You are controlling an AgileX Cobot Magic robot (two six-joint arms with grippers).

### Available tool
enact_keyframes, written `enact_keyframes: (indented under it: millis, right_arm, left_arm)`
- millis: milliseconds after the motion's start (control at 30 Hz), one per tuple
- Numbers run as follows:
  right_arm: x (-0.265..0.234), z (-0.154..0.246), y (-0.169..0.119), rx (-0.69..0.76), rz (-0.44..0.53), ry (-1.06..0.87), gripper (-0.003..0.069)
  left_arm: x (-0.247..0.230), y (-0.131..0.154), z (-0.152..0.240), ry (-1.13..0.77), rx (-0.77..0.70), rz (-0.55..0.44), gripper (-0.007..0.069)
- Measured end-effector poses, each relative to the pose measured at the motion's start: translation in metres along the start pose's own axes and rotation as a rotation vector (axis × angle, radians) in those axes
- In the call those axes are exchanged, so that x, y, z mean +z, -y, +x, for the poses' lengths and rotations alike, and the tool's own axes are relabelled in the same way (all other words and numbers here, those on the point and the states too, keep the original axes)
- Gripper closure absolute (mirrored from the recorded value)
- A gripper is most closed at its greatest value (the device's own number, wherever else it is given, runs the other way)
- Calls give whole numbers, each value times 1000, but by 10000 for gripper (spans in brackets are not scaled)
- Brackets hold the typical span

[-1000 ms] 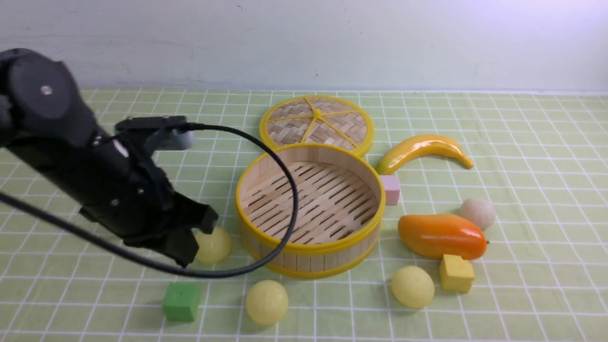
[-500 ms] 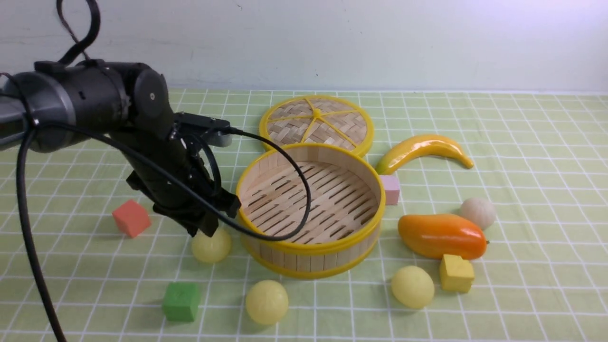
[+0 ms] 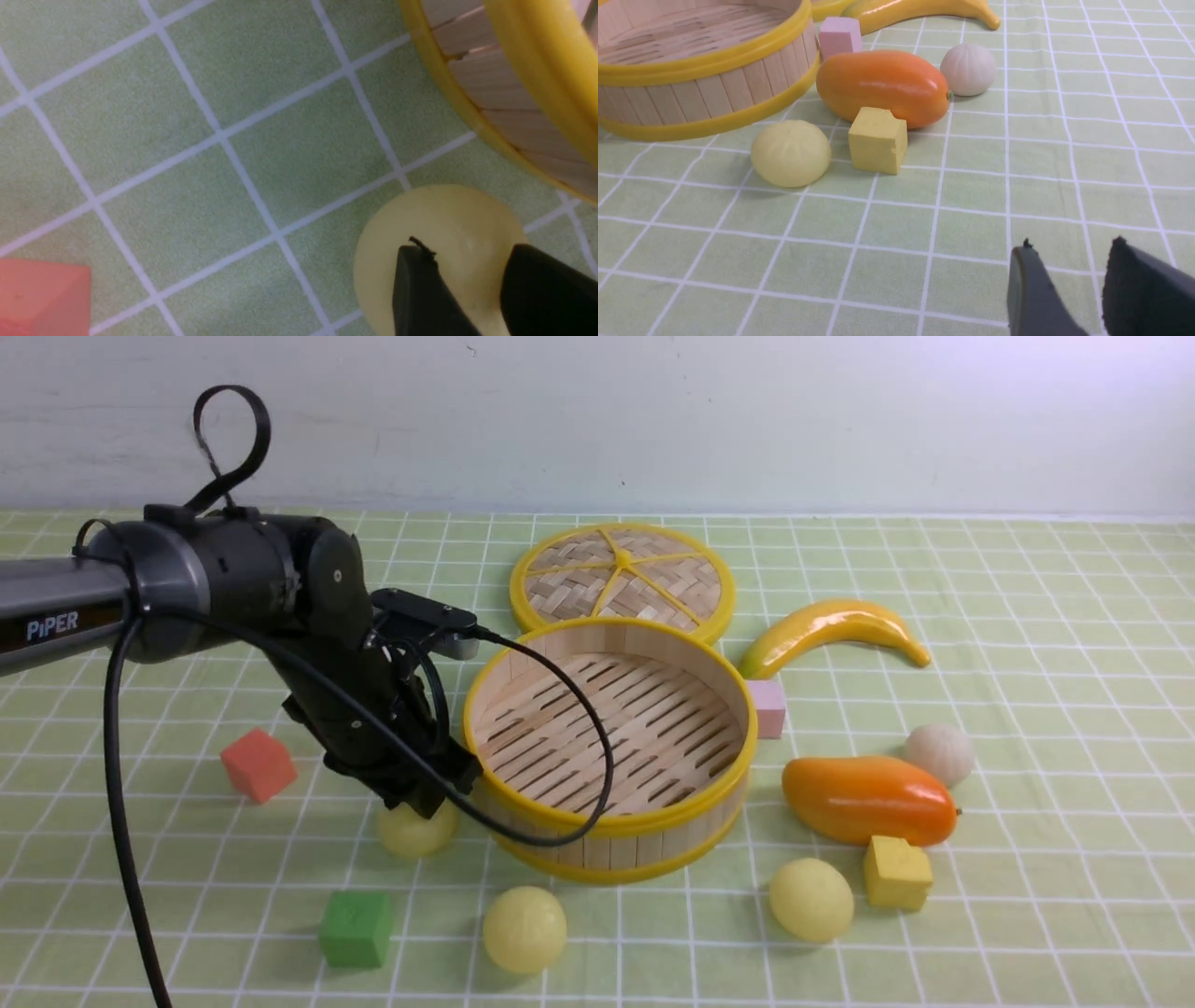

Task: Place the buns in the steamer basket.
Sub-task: Use the left arm to grab a steamed stuffed bun, then use the left arm to put the steamed stuffed bun into the steamer

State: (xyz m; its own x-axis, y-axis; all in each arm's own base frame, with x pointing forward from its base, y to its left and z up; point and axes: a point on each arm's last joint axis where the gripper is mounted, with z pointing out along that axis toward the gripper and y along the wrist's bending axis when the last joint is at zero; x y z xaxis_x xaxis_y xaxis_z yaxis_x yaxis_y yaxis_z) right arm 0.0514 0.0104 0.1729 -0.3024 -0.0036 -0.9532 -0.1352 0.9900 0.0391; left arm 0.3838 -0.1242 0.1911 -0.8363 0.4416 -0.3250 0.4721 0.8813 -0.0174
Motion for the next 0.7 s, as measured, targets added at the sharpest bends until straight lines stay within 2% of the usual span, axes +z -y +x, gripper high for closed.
enact_keyframes:
  millis: [33,133,167,200,300,467,567,700]
  right_arm:
    - [0,0,0,0,0,0,420]
    - [0,0,0,0,0,0,420]
    - [0,0,0,0,0,0,420]
    - [0,0,0,0,0,0,420]
    - [0,0,0,0,0,0,420]
    - [0,0,0,0,0,0,420]
    - [0,0,0,0,0,0,420]
    - [0,0,0,0,0,0,420]
  left_arm:
    - [0,0,0,0,1,-1,428]
    - [0,0,0,-5,1,1,575]
    - [0,0,0,-5,1,1,584]
    - [0,0,1,-16,1,3,630]
    - [-3,1,2,-27,0,5,638]
    - [-45,4,-1,3,-49,-10,638]
    - [-95,21,-16,140,-2,-22,638]
    - [-109,52,-38,223,71,6,638]
